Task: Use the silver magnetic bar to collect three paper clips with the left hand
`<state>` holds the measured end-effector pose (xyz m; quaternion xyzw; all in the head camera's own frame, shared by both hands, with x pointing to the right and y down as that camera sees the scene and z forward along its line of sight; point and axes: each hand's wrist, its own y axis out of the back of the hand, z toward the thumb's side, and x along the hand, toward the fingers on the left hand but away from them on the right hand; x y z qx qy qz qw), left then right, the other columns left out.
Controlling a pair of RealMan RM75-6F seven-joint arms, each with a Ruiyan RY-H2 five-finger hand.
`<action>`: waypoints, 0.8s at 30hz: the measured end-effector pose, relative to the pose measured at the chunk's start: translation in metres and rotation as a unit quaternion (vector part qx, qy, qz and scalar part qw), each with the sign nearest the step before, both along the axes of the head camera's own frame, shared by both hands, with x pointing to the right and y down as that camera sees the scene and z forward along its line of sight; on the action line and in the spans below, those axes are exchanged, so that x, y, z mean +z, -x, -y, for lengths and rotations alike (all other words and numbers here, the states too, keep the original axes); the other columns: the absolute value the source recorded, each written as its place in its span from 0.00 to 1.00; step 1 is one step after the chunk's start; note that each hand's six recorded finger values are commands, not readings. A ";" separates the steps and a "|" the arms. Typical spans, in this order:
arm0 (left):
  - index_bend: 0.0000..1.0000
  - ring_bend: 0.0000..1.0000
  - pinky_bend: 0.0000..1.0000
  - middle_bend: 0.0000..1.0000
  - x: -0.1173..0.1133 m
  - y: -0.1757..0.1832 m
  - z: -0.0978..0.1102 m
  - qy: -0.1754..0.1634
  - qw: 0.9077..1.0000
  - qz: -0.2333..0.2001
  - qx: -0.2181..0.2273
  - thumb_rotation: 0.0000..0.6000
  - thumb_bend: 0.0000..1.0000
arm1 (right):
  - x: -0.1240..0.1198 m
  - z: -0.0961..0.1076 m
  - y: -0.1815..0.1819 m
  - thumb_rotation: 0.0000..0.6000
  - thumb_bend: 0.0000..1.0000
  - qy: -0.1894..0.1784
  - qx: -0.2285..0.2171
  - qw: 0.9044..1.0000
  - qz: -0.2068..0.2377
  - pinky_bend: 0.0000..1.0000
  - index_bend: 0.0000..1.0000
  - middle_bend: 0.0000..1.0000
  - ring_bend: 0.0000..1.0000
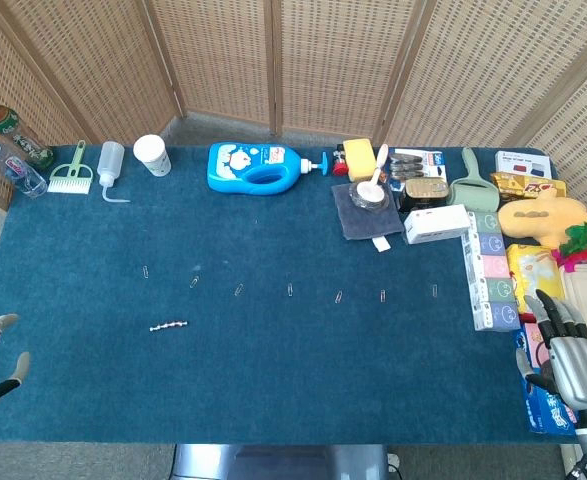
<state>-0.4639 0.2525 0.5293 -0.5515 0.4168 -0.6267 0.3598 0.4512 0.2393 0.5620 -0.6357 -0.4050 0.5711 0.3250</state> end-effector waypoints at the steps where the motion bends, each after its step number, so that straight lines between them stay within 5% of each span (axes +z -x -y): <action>1: 0.25 0.27 0.42 0.32 0.001 -0.001 0.000 0.003 1.000 -0.002 0.001 0.81 0.34 | 0.000 0.000 0.000 0.88 0.51 0.000 0.001 1.000 0.000 0.00 0.00 0.00 0.00; 15: 0.26 0.31 0.42 0.35 0.007 -0.028 0.016 0.011 0.999 -0.037 0.038 0.81 0.34 | -0.012 -0.010 -0.007 0.88 0.51 -0.007 0.012 1.000 0.011 0.00 0.00 0.00 0.00; 18: 0.29 0.43 0.53 0.46 0.009 -0.036 0.023 0.011 0.998 -0.040 0.049 0.81 0.34 | -0.014 -0.013 -0.010 0.88 0.51 -0.009 0.018 1.000 0.014 0.00 0.00 0.00 0.00; 24: 0.35 0.83 0.88 0.83 0.024 -0.056 0.042 0.028 0.995 -0.044 0.083 0.81 0.25 | -0.014 -0.020 -0.017 0.88 0.51 -0.006 0.029 0.999 0.017 0.00 0.00 0.00 0.00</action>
